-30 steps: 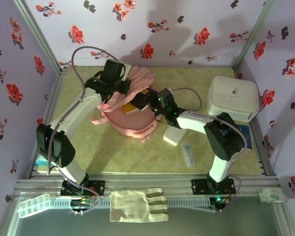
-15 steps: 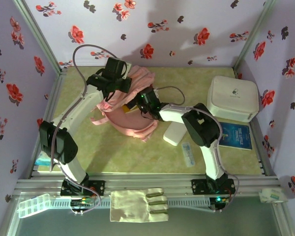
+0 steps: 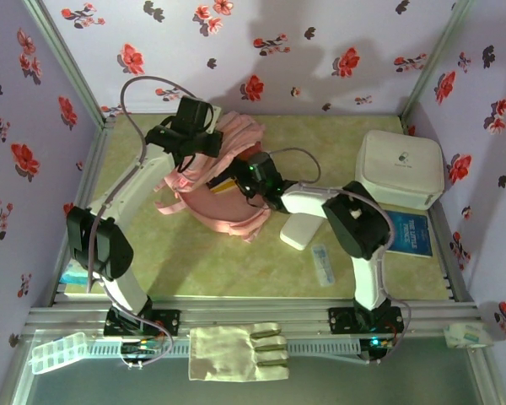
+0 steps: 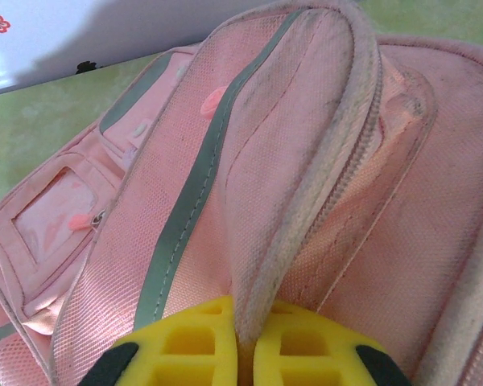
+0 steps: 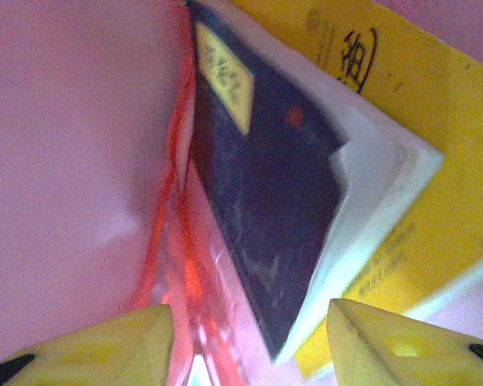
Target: Pack the student bag
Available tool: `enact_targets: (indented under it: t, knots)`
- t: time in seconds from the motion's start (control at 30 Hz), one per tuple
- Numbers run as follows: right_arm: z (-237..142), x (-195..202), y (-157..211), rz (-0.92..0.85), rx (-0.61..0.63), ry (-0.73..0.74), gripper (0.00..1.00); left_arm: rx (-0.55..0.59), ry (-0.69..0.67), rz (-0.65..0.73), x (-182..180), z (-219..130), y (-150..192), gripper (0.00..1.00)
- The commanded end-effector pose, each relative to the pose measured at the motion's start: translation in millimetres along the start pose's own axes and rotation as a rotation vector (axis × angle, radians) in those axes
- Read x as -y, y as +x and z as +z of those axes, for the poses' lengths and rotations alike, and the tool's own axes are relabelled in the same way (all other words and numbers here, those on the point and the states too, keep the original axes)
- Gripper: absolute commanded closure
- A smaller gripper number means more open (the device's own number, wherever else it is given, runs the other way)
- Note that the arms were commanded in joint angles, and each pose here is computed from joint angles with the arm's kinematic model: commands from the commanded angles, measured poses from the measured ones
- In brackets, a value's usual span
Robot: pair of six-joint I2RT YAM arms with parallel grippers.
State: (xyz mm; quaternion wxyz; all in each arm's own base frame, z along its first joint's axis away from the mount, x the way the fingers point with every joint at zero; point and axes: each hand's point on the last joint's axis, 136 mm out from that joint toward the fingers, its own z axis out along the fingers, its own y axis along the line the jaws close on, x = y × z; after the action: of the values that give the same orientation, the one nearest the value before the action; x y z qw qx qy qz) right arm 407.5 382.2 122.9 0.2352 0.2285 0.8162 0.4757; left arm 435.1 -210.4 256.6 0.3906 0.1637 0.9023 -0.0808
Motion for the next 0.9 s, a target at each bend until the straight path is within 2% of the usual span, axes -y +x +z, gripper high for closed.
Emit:
enact_targets:
  t: [0.0, 0.1, 0.37, 0.4, 0.43, 0.47, 0.57, 0.7, 0.77, 0.87]
  knots:
    - [-36, -24, -6, -0.071, 0.036, -0.061, 0.45, 0.161, -0.029, -0.072, -21, -29, -35, 1.00]
    - [-61, -15, -9, -0.115, 0.064, -0.024, 0.43, 0.160, -0.040, -0.058, -28, -30, -26, 1.00]
    - [-129, 49, -36, -0.259, 0.200, 0.258, 0.37, 0.090, -0.036, -0.030, -37, -36, 33, 0.99]
    - [-138, 58, -44, -0.281, 0.225, 0.308, 0.35, 0.082, -0.030, -0.042, -36, -38, 39, 0.89]
    - [-150, 65, -54, -0.302, 0.257, 0.361, 0.34, 0.069, -0.022, -0.059, -36, -41, 47, 0.71]
    - [-161, 74, -64, -0.317, 0.286, 0.418, 0.32, 0.065, -0.017, -0.079, -35, -44, 54, 0.49]
    - [-190, 95, -90, -0.349, 0.342, 0.543, 0.26, 0.081, -0.002, -0.151, -34, -52, 67, 0.17]
    - [-225, 124, -123, -0.363, 0.392, 0.707, 0.19, 0.090, 0.018, -0.217, -32, -56, 82, 0.01]
    - [-241, 141, -136, -0.343, 0.407, 0.782, 0.17, 0.093, 0.015, -0.238, -34, -55, 85, 0.00]
    - [-258, 165, -151, -0.274, 0.419, 0.821, 0.16, 0.094, 0.011, -0.265, -37, -54, 87, 0.00]
